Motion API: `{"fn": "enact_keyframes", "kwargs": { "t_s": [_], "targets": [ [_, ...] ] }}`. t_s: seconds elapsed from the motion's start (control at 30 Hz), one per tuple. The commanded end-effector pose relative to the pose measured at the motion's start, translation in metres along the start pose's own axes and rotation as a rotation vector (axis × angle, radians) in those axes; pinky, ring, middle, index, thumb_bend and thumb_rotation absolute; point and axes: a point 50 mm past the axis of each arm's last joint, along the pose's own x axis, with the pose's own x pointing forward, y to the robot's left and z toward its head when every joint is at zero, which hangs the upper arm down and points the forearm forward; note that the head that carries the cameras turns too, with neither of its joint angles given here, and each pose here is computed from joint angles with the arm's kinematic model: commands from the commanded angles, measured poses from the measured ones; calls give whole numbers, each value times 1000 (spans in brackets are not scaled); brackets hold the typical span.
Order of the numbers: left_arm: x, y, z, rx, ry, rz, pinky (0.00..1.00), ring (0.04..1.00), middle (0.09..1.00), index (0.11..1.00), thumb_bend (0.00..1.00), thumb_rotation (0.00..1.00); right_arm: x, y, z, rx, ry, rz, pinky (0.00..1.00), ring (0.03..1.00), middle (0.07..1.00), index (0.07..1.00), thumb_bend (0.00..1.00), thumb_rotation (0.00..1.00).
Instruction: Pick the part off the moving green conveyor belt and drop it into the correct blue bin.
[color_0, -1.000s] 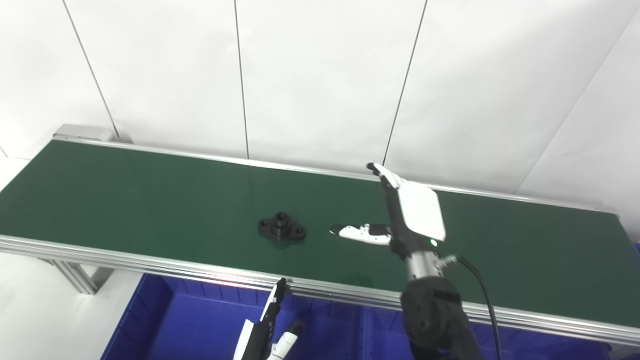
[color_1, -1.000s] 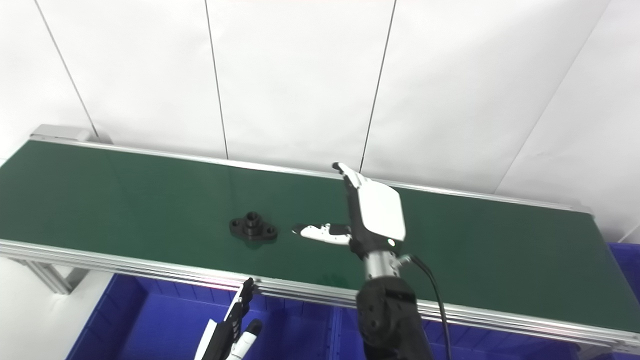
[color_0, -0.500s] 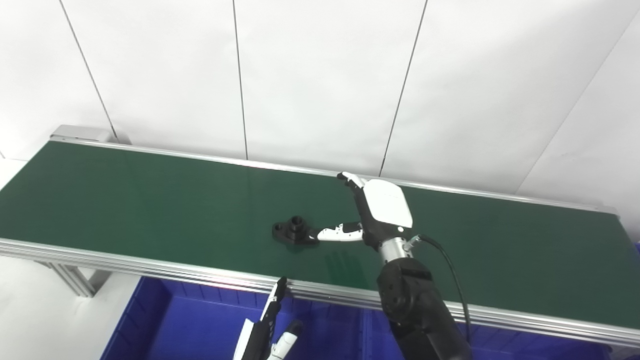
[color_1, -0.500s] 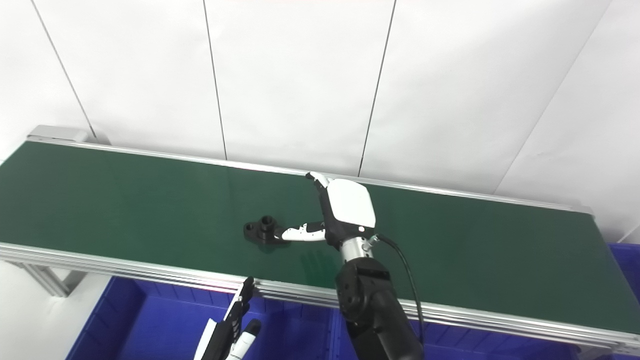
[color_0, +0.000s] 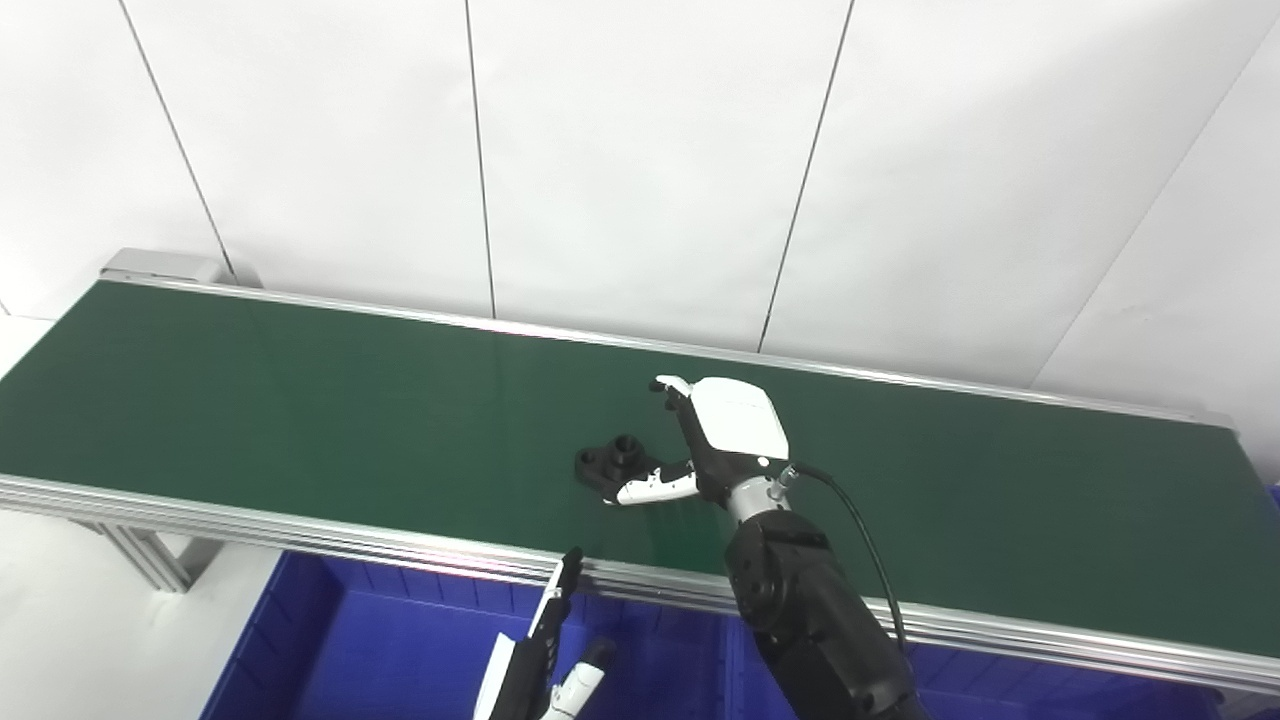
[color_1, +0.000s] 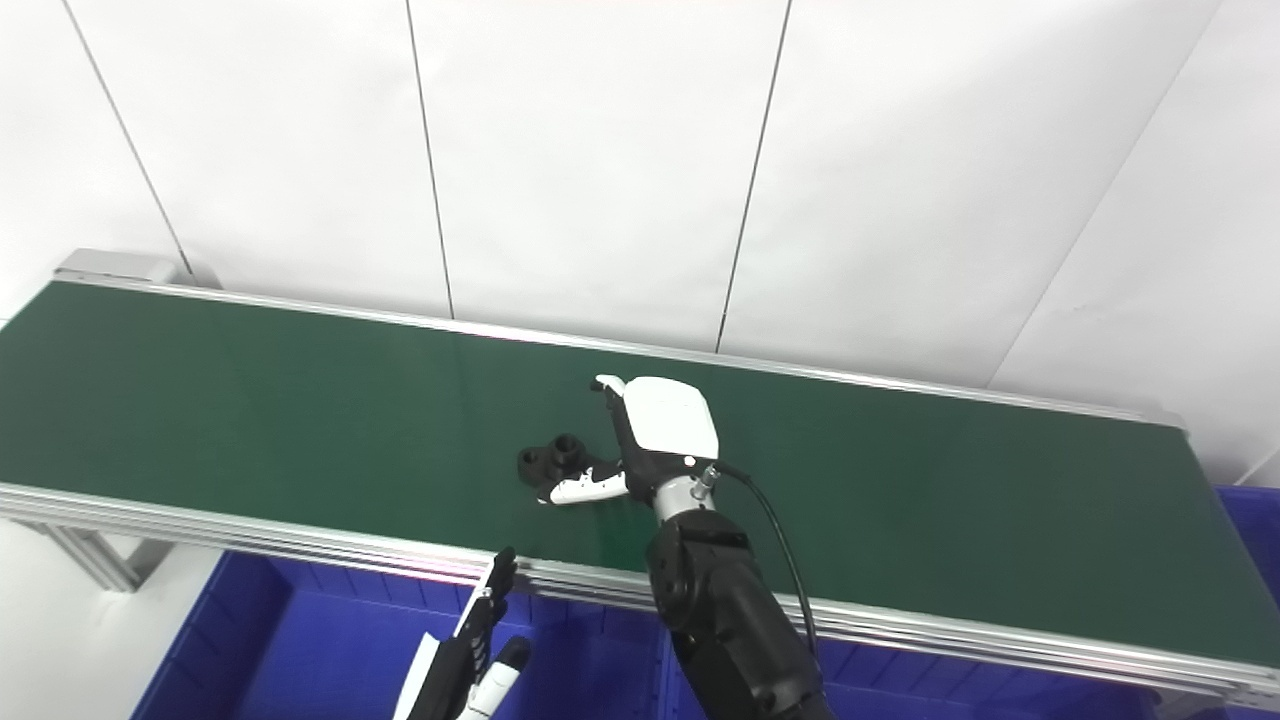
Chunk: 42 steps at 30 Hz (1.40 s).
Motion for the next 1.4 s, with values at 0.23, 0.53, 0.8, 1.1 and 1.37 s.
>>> {"fn": "enact_keyframes", "kwargs": {
  "t_s": [0.23,0.53,0.8,1.1,1.37],
  "targets": [
    [4,-11,16,-13,-73,2,970,977,983,976,626,874,13,-14,3,-34,13,-52,473,580,708,791,965,476],
    [2,-12,21,-22,-75,-1,971,979,982,972,612,861,13,-1,-16,-64,34,-50,244,322,469,709,588,311],
    [2,-13,22,-14,-70,-8,999,989,989,990,607,895,15,2,-27,-324,156,118,91,161,467,488,530,2],
    [4,-12,19,-21,-68,0,977,972,984,1000,601,924,10,-2,-28,-251,167,71,155,237,471,487,528,0],
    [5,-15,19,-34,-59,5,993,972,977,1000,590,946,5,-1,-30,-164,161,38,158,235,473,489,526,0]
  ]
}}
